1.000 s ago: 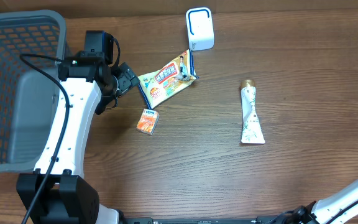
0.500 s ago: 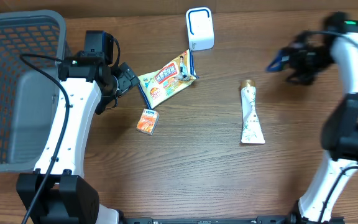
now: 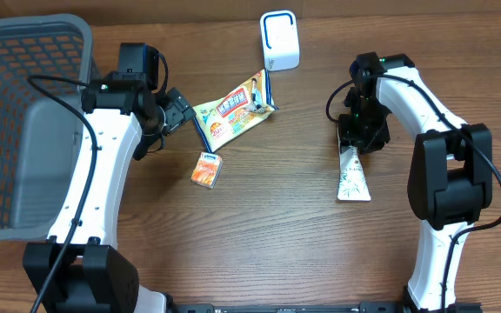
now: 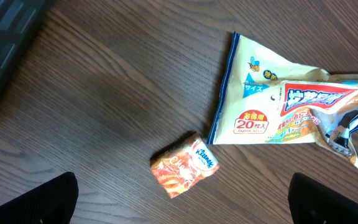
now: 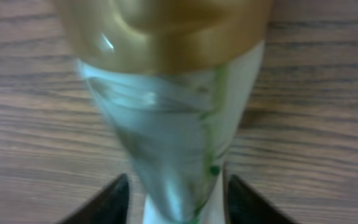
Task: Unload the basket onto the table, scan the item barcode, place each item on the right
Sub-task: 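Grasp the white-and-gold tube with the right gripper, then hold the tube up in front of the scanner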
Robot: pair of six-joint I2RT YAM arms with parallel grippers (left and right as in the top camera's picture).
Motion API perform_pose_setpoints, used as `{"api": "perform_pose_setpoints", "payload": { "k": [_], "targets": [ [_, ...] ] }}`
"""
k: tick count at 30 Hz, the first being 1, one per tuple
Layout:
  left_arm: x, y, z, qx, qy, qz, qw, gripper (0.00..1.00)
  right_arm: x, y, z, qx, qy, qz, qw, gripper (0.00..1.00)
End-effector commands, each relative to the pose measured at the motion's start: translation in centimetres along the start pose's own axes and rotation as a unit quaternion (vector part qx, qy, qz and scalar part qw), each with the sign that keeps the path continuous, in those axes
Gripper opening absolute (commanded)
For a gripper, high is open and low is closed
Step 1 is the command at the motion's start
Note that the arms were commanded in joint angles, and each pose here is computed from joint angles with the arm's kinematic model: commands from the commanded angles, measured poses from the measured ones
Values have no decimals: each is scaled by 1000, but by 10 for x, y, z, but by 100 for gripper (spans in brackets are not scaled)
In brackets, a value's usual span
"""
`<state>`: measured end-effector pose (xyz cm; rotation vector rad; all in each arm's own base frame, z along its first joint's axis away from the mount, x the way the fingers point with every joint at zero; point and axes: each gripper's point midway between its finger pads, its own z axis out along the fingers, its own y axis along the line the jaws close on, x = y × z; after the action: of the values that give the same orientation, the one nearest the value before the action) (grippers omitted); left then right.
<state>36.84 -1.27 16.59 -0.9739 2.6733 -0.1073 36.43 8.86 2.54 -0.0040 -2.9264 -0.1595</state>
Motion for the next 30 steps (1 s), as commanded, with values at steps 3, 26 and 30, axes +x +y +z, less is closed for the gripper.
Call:
{"api": "perform_pose_setpoints", "payload": {
  "k": [3,26,30],
  "targets": [
    [-7,-1,-7,3,-16,7,1000,100,-3,-1,-10,5,-21,24,999,17],
    [-7,-1,-7,3,-16,7,1000,100,-163,88,-230,-244,-404,114,874,4],
    [-7,-1,-7,3,-16,7,1000,100,-184,119,-236,-317,-413,120,845,4]
  ]
}}
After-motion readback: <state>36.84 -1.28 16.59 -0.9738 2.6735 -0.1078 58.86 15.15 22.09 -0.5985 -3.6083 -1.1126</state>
